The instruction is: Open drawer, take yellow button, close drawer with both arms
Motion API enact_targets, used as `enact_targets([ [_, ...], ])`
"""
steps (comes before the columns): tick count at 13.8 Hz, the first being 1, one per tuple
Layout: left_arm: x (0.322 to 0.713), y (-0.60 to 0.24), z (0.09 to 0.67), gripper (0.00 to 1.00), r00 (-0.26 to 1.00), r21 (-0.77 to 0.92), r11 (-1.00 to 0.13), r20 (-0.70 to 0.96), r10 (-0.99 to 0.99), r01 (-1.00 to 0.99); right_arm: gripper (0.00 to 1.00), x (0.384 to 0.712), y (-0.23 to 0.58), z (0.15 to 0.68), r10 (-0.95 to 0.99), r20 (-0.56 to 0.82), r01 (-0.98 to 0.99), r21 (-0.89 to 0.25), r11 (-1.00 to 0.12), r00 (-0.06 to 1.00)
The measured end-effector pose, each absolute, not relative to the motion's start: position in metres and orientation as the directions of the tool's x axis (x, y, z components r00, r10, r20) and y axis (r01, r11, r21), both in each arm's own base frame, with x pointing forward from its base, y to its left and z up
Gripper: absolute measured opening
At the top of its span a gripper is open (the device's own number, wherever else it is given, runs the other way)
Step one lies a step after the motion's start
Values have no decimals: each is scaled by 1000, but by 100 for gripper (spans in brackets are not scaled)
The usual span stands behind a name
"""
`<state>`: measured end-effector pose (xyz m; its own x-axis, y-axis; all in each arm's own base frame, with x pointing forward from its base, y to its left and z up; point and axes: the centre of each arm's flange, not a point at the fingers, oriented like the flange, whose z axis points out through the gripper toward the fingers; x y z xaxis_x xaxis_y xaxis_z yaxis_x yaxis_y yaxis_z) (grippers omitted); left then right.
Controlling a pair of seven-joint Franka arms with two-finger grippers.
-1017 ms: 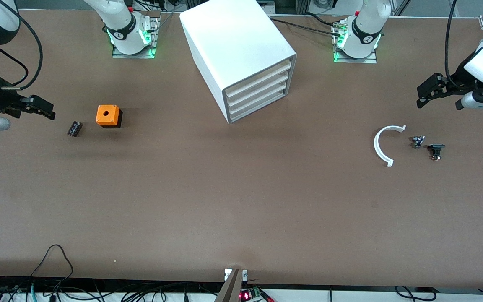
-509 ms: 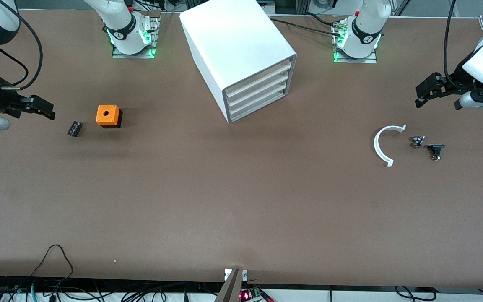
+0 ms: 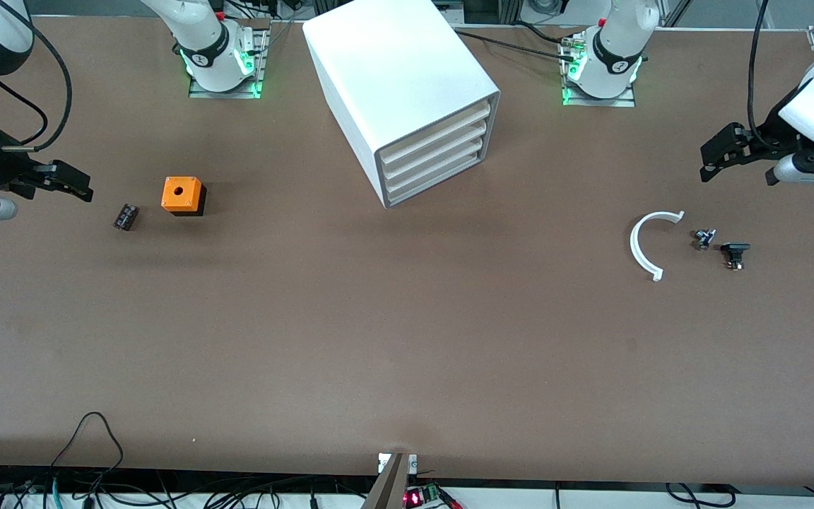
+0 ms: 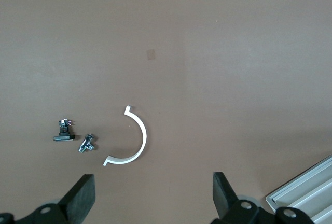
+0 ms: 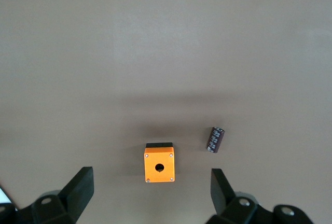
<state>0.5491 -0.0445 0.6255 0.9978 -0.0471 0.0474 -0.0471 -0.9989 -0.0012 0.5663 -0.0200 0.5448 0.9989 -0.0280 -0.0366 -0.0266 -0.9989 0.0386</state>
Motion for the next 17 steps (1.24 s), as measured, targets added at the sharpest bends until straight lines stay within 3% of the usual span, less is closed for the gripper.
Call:
enact_targets([
  [4,551,-49,616,100,998,0,-998,18,-57,-57,100,566,-20,545,-28,-37,-27,39,-999,999],
  [12,574,-105,496,100,965,32,-987,-209,-160,-157,100,566,-20,545,-27,-36,-26,38,-999,999],
  [17,568,-135,424,100,916,310,-950,-366,-165,-48,100,567,-19,545,-26,-33,-25,38,-999,999],
])
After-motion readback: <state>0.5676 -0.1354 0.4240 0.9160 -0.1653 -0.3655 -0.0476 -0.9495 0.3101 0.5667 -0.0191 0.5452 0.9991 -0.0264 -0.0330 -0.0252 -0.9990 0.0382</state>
